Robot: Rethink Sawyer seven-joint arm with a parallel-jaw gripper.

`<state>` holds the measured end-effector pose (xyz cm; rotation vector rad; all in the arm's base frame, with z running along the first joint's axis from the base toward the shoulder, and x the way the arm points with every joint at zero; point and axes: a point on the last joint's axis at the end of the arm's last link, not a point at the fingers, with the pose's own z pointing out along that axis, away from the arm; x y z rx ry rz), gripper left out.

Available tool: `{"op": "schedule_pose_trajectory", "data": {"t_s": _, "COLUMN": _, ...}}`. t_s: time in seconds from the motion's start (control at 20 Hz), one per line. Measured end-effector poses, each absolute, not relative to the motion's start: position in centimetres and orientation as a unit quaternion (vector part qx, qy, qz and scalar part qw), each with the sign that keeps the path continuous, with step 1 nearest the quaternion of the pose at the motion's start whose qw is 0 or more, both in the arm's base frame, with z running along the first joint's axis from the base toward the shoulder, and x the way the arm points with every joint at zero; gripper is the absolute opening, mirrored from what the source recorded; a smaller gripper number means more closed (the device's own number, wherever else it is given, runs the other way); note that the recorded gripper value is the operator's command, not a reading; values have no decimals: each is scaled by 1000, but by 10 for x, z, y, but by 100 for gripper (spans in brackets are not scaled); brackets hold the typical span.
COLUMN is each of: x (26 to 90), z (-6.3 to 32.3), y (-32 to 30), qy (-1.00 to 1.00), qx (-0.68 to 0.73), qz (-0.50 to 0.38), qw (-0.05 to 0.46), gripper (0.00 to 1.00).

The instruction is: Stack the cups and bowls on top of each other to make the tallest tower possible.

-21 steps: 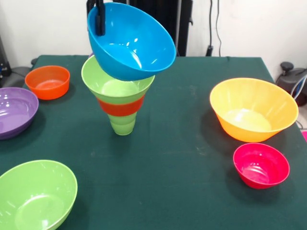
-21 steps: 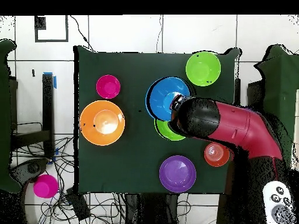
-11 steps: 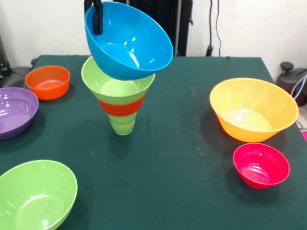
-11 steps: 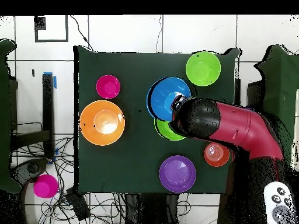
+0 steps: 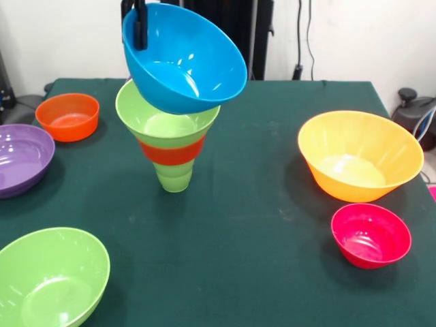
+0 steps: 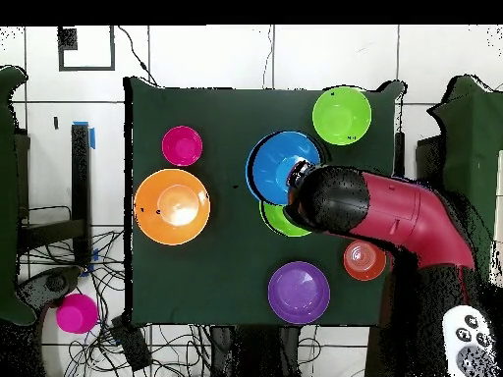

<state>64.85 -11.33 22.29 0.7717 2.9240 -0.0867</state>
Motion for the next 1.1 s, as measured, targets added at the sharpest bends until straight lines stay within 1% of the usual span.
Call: {"op": "schedule_pose_trajectory", "data": {"t_s": 1.1, "x": 633, "z": 208, "y": -106, "qy": 966, "qx": 250, "qz": -27, "qw": 52, "gripper": 0}}
